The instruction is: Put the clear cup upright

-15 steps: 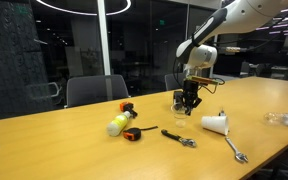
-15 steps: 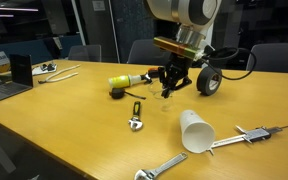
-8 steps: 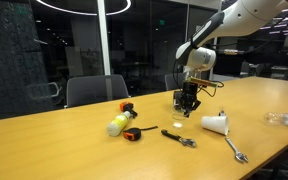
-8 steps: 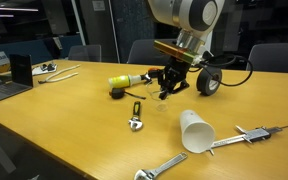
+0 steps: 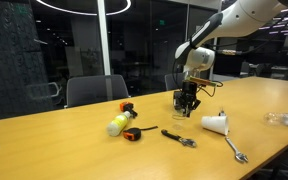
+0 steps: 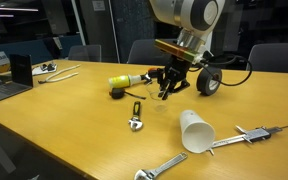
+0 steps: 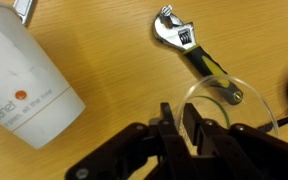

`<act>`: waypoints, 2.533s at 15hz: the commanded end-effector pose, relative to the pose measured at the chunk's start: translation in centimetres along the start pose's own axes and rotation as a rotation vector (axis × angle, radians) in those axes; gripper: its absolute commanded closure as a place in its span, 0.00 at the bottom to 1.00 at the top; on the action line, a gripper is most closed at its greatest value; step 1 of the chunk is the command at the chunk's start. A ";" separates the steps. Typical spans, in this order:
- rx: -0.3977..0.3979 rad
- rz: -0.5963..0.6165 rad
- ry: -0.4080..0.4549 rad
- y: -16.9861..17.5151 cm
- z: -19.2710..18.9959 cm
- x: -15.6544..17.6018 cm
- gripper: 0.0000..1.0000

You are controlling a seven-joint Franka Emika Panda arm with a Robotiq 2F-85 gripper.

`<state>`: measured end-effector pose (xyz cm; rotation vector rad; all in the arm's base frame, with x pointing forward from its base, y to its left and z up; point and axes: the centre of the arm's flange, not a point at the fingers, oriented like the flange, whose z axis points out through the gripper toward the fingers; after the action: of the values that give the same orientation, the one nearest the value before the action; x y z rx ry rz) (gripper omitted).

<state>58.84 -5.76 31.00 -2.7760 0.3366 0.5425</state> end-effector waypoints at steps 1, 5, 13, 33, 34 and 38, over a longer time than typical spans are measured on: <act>-0.007 0.010 -0.015 -0.6 -1.2 0.7 0.48; -0.010 0.010 -0.015 -0.8 -1.5 0.6 0.17; -0.064 0.000 0.044 -3.2 -5.3 -0.9 0.00; -0.344 -0.076 0.442 -10.2 -10.6 -38.3 0.00; -0.335 -0.067 0.450 -9.7 -10.4 -39.5 0.00; -0.347 -0.064 0.425 -9.5 -10.8 -39.3 0.00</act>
<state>29.54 6.27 58.47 -3.2174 0.2609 -0.0190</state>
